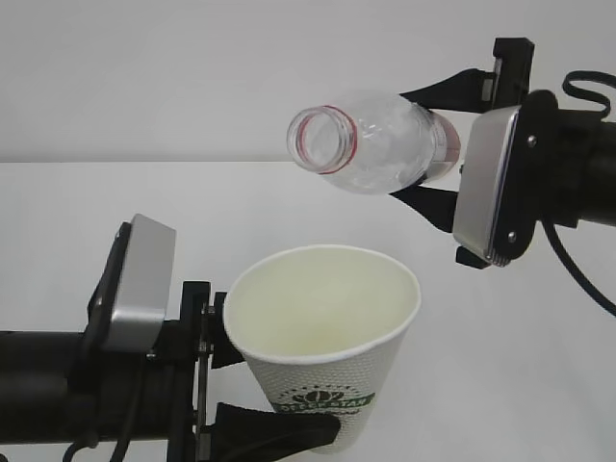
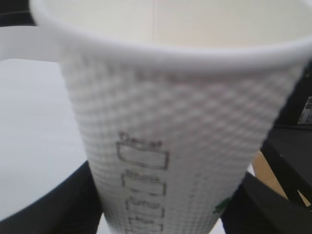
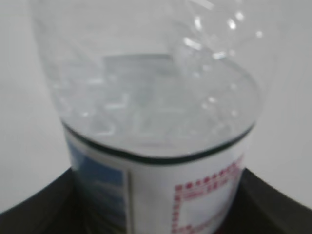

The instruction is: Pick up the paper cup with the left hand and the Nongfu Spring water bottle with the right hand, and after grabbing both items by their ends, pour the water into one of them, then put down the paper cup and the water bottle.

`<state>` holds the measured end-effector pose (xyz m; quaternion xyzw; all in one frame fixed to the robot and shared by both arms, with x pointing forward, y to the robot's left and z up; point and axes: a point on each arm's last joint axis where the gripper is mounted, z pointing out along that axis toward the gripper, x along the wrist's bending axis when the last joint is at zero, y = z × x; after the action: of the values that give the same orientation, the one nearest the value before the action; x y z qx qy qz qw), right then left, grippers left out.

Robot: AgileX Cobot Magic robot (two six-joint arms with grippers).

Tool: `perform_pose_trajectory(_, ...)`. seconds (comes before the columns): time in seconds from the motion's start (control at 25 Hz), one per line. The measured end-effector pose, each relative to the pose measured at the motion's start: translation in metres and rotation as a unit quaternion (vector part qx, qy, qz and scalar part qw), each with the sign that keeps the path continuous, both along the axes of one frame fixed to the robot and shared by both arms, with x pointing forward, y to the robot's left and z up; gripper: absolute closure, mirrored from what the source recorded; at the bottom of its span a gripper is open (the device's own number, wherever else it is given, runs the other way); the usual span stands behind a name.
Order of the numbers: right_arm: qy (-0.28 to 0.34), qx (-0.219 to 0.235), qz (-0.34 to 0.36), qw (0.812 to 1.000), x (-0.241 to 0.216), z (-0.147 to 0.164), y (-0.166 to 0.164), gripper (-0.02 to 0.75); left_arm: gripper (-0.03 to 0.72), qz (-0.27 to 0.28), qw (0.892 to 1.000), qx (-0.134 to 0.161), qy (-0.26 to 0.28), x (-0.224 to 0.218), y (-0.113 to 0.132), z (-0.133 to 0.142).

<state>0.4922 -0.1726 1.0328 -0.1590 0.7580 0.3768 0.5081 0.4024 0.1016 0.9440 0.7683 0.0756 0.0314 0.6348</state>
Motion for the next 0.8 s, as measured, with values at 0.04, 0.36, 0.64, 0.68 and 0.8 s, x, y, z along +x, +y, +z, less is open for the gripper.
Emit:
perform_pose_trajectory(0.04,-0.004,-0.004,0.000,1.000,0.000,0.000,0.000,0.226,0.197,0.000,1.000,0.000,-0.001,0.000,0.000,0.000)
perform_pose_trajectory(0.36,-0.023,-0.022,0.006,0.999,0.000,0.000,0.000,0.226,0.198,0.024,1.000,0.010,-0.016,0.005,0.001,-0.001)
perform_pose_trajectory(0.64,-0.036,-0.033,0.009,0.999,0.000,0.000,0.000,0.226,0.198,0.051,0.998,0.010,-0.017,0.010,0.002,-0.001)
perform_pose_trajectory(0.68,-0.040,-0.037,0.010,0.998,0.000,0.000,0.000,0.226,0.199,0.054,0.998,0.009,-0.017,0.010,0.002,-0.001)
perform_pose_trajectory(0.8,-0.047,-0.041,0.012,0.998,0.001,0.001,0.000,0.226,0.199,0.056,0.998,0.009,-0.018,0.010,0.003,-0.001)
